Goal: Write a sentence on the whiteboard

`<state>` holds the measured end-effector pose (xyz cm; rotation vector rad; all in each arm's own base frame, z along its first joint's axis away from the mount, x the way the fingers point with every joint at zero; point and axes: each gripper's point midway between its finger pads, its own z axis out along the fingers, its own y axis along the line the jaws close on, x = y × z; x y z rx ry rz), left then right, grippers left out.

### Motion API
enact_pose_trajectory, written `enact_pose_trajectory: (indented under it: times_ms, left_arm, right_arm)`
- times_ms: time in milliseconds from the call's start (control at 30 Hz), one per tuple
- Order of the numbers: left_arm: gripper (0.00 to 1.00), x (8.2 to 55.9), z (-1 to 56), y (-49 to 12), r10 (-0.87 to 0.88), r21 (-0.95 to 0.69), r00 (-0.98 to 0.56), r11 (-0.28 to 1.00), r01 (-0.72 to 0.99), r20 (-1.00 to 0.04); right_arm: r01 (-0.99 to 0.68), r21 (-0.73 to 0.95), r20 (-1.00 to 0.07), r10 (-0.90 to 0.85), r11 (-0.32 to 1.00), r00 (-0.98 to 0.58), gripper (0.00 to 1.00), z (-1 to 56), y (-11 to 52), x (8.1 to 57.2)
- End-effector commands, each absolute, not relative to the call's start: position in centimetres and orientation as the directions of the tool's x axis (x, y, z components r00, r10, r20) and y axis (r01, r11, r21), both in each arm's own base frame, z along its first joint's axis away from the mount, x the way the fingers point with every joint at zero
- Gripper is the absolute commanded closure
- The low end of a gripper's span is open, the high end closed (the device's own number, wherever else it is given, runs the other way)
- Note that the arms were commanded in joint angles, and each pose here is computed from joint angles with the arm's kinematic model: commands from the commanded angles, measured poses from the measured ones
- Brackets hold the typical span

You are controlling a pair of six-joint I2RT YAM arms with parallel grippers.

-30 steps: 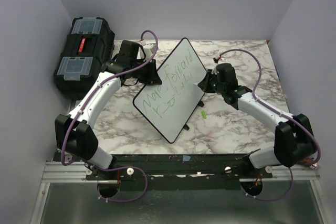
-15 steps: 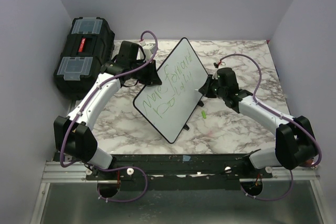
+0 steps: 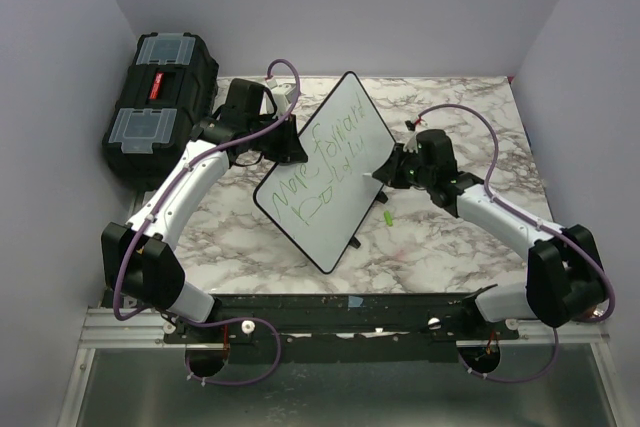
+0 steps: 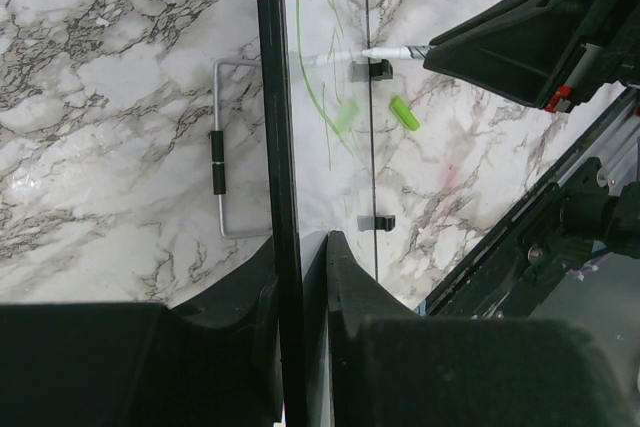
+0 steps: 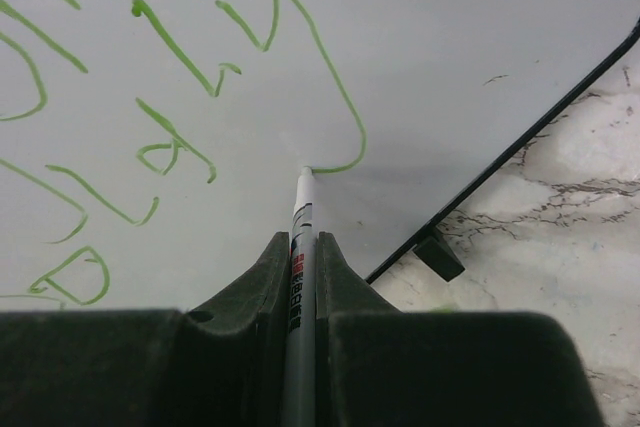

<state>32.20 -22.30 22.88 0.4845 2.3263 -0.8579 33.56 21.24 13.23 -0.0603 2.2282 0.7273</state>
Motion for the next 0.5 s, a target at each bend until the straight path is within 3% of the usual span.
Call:
enact_pose_trajectory:
  times_ms: [0, 200, 467]
  left_arm:
    - [1.00, 30.3, 19.2, -21.8, 0.288, -0.352, -0.735, 0.733, 0.582, -0.614]
    - [1.00, 30.4, 19.2, -21.8, 0.284, -0.353, -0.738, 0.737, 0.577, -0.612]
    - [1.00, 30.5, 18.7, -21.5, 0.279, -0.349, -0.755, 0.756, 0.553, -0.594]
  right_arm:
    - [-0.359, 0.581, -0.656, 0.159, 0.731, -0.737, 0.99, 14.1, 24.7, 32.1]
    - [-0.376, 0.556, -0.703, 0.178, 0.742, -0.688, 0.99, 18.0, 24.0, 32.2]
    - [-0.359, 0.456, -0.829, 0.242, 0.814, -0.505, 0.99, 27.8, 20.1, 31.6]
